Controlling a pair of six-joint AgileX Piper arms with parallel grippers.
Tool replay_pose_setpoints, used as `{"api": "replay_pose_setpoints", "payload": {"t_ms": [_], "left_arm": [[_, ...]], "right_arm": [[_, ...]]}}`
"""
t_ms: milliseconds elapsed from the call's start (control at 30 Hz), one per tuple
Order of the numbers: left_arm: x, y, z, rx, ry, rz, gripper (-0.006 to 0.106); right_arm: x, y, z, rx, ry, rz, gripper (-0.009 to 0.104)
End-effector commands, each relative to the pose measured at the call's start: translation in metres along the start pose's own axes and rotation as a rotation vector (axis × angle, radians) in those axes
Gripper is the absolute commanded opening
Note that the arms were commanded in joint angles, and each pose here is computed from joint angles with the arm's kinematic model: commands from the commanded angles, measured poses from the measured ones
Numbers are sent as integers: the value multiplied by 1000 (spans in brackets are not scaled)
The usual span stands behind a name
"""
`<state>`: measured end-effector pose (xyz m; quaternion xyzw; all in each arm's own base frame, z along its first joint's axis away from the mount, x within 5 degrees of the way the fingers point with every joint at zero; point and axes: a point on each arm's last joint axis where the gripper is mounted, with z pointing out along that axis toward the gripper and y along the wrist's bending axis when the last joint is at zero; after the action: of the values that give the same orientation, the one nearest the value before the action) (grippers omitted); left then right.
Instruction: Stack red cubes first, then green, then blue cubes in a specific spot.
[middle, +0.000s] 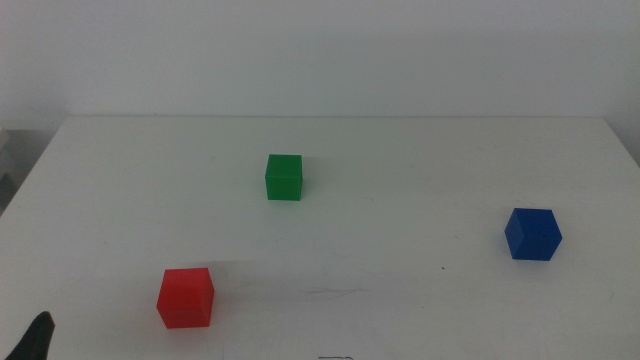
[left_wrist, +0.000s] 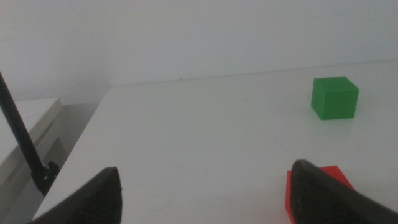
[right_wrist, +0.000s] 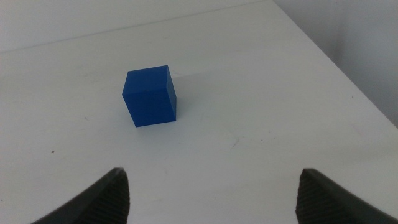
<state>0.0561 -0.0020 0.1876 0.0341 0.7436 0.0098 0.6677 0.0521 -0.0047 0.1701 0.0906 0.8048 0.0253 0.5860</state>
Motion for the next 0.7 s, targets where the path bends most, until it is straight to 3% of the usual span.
{"api": "replay_pose_setpoints", "payload": {"t_ms": [0, 167, 367, 667], "left_arm": [[-26, 2, -6, -10, -136, -5, 91], [-67, 4, -6, -1, -30, -3, 91], [-114, 7, 18, 8, 274, -110, 91], [-158, 9, 65, 16, 705, -113, 91]], "right_arm": [[-12, 2, -4, -13, -108, -18, 94], [-12, 2, -4, -13, -108, -18, 94], [-12, 2, -4, -13, -108, -18, 94], [-12, 2, -4, -13, -108, -18, 94]]}}
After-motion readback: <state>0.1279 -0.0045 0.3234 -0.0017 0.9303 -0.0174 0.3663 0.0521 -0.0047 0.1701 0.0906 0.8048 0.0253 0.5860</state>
